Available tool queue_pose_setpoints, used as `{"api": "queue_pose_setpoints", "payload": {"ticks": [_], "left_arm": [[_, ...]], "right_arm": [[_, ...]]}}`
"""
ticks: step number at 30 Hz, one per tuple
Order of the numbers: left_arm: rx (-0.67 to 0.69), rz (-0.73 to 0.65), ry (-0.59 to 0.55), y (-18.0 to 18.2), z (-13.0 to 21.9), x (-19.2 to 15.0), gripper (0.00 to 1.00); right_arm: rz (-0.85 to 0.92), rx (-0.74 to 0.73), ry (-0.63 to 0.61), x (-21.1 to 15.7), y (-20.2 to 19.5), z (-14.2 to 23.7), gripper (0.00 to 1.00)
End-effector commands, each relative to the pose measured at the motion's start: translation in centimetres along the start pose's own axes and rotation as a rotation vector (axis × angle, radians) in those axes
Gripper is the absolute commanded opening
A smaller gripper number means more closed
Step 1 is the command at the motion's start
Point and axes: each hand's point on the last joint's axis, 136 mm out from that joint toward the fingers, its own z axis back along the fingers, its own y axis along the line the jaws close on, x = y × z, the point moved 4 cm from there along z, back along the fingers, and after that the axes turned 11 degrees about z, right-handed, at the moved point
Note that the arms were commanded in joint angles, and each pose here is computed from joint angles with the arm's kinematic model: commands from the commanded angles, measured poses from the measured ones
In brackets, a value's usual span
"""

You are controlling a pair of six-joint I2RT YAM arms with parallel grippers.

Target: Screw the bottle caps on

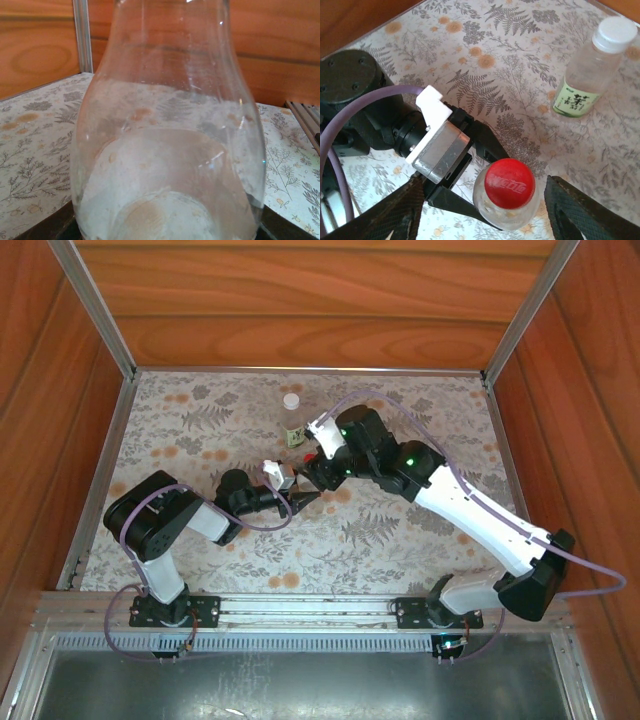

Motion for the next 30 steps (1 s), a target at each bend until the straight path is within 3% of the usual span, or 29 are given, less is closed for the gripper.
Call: {"api": "queue_pose_setpoints", "payload": {"ticks": [1,30], "left_arm": [[0.068,0.144,0.183,1.1,1.1,-5.3,0.57],[0.064,0.144,0.182,1.0,1.1,-5.2,0.57]], "right_arm": [[0.136,-0.046,0.011,0.1,-0.1,-0.4,0.71],[0.19,-0.074,0.071,-0.4,-0.4,-2.2,0.46]]}}
